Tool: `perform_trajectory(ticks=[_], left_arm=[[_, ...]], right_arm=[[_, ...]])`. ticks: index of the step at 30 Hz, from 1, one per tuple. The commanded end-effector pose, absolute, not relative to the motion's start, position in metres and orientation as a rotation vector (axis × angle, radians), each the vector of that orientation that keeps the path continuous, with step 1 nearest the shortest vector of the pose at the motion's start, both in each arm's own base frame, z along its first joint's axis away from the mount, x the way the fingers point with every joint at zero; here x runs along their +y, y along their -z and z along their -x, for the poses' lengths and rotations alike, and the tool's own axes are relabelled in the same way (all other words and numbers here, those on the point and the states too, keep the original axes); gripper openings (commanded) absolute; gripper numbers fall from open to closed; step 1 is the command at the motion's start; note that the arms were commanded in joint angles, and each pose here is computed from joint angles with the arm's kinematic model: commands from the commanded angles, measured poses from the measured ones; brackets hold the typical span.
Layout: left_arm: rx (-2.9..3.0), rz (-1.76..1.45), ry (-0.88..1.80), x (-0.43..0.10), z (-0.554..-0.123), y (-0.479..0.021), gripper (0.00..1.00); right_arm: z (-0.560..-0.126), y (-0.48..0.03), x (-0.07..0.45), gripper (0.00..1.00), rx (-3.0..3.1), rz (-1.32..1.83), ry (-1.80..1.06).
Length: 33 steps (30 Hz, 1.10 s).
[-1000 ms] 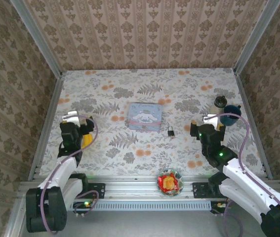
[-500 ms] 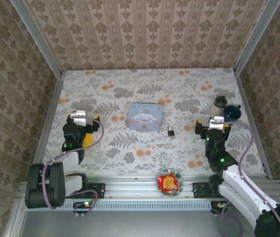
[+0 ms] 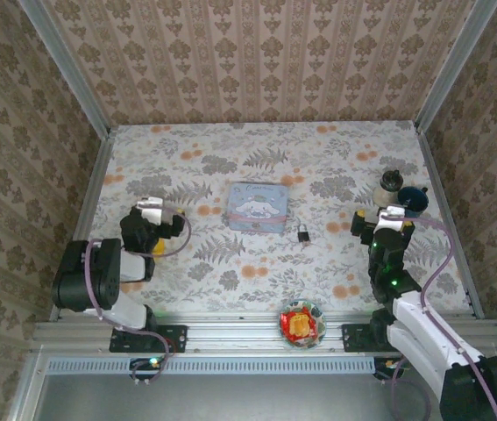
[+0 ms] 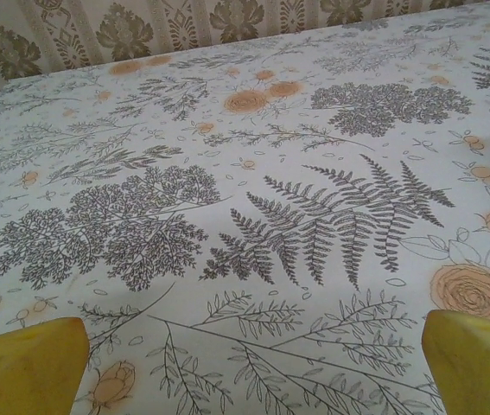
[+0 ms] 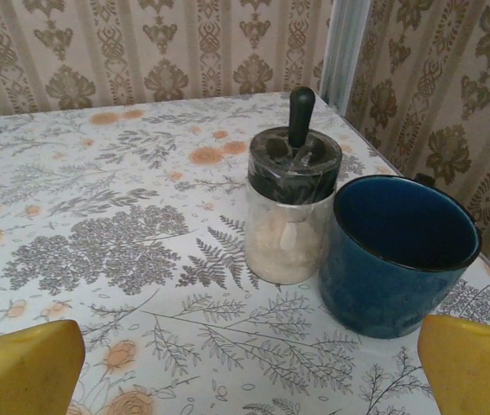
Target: Unlock a padlock with a key
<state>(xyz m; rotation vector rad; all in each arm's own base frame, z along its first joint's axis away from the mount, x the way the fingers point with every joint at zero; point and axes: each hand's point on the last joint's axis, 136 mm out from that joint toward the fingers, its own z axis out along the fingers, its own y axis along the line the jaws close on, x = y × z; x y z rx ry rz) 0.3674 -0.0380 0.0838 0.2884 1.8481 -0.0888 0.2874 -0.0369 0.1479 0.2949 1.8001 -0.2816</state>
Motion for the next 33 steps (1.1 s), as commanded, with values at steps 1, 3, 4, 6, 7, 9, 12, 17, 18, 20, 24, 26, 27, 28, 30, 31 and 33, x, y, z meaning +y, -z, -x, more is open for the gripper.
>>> perform_trajectory(ticks=[1, 3, 4, 6, 7, 9, 12, 17, 18, 20, 24, 26, 27, 28, 30, 31, 33], left_arm=[[1.791, -0.309, 0.082, -0.038, -0.382, -0.103, 1.0], [1.803, -0.31, 0.096, -0.038, -0.386, -0.102, 1.0], [1.815, -0.316, 0.121, -0.039, -0.387, -0.102, 1.0], [1.84, -0.297, 0.139, -0.035, -0.392, -0.101, 1.0], [1.845, -0.282, 0.149, -0.032, -0.393, -0.1, 1.0], [1.846, -0.266, 0.154, -0.029, -0.393, -0.1, 1.0], [1.851, -0.236, 0.13, -0.023, -0.394, -0.1, 1.0], [1.858, -0.189, 0.098, -0.016, -0.396, -0.1, 1.0], [1.858, -0.188, 0.098, -0.015, -0.395, -0.1, 1.0], [1.86, -0.189, 0.099, -0.016, -0.395, -0.099, 1.0], [1.86, -0.188, 0.097, -0.015, -0.395, -0.099, 1.0], [1.86, -0.187, 0.097, -0.015, -0.395, -0.099, 1.0], [1.859, -0.188, 0.097, -0.015, -0.396, -0.1, 1.0], [1.859, -0.187, 0.097, -0.015, -0.396, -0.1, 1.0], [1.86, -0.187, 0.097, -0.015, -0.395, -0.099, 1.0], [1.859, -0.187, 0.097, -0.015, -0.396, -0.099, 1.0], [1.859, -0.188, 0.097, -0.015, -0.395, -0.099, 1.0]], right_arm=[[-0.295, -0.156, -0.037, 1.0, 1.747, -0.307, 0.245], [-0.298, -0.154, -0.037, 1.0, 1.744, -0.305, 0.235], [-0.301, -0.154, -0.038, 1.0, 1.741, -0.303, 0.229], [-0.307, -0.153, -0.038, 1.0, 1.736, -0.294, 0.224], [-0.31, -0.153, -0.038, 1.0, 1.735, -0.285, 0.22], [-0.317, -0.15, -0.039, 1.0, 1.738, -0.275, 0.213], [-0.331, -0.143, -0.041, 1.0, 1.746, -0.275, 0.202], [-0.353, -0.142, -0.036, 1.0, 1.725, -0.24, 0.16], [-0.357, -0.139, -0.035, 1.0, 1.737, -0.238, 0.15], [-0.365, -0.132, -0.032, 1.0, 1.753, -0.227, 0.138], [-0.373, -0.112, -0.03, 1.0, 1.772, -0.222, 0.13], [-0.374, -0.109, -0.033, 1.0, 1.762, -0.24, 0.142], [-0.374, -0.108, -0.033, 1.0, 1.779, -0.243, 0.14], [-0.375, -0.107, -0.035, 1.0, 1.792, -0.252, 0.144], [-0.381, -0.105, -0.036, 1.0, 1.811, -0.253, 0.145], [-0.384, -0.104, -0.033, 1.0, 1.836, -0.238, 0.137], [-0.393, -0.101, -0.026, 1.0, 1.878, -0.188, 0.114]])
